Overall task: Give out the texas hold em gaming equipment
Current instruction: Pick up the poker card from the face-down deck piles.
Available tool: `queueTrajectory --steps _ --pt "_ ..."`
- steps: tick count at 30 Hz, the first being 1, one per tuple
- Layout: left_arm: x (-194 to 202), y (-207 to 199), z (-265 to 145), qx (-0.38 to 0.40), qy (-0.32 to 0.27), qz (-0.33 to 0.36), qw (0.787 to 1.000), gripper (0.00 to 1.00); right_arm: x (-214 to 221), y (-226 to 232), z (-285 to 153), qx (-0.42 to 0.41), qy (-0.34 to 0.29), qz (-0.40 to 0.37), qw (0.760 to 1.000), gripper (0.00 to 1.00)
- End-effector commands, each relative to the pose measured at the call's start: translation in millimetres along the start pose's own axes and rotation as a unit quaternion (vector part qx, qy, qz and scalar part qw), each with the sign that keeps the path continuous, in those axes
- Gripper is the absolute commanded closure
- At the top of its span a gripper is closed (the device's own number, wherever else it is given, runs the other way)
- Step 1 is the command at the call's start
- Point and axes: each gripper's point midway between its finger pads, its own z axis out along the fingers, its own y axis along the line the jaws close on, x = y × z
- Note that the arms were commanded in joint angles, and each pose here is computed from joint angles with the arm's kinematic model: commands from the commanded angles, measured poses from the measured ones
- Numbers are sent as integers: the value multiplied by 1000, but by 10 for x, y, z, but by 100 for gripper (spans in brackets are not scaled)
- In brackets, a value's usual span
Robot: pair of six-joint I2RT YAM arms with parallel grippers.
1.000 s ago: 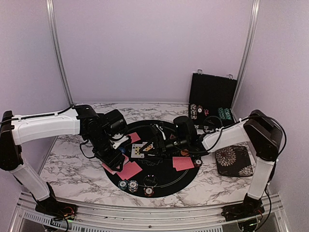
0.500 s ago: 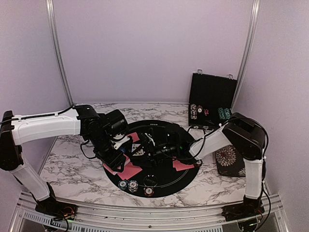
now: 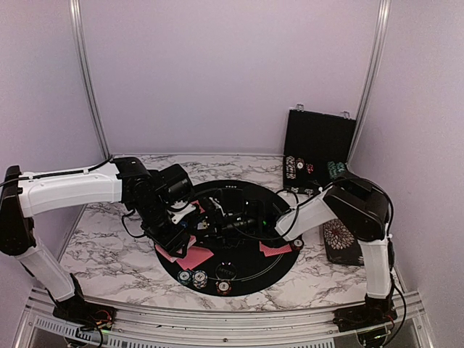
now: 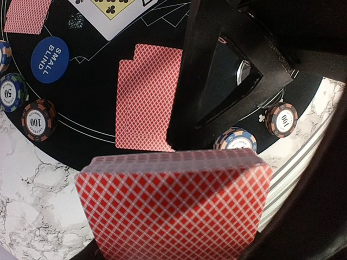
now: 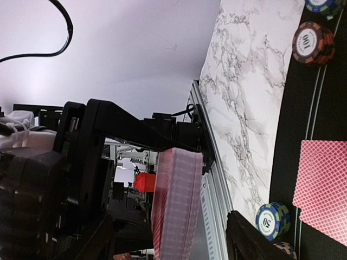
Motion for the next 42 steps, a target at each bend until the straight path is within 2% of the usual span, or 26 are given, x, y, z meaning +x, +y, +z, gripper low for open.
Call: queueTrajectory --steps 1,24,42 --pt "-40 -62 -50 8 -1 14 1000 49 -24 98 126 -16 8 -12 1000 33" --pt "-66 -50 -108 3 -12 13 1000 49 28 -182 218 33 15 -10 999 55" --pt "-44 -41 -117 3 -13 11 1000 49 -83 -248 14 61 -18 -13 998 61"
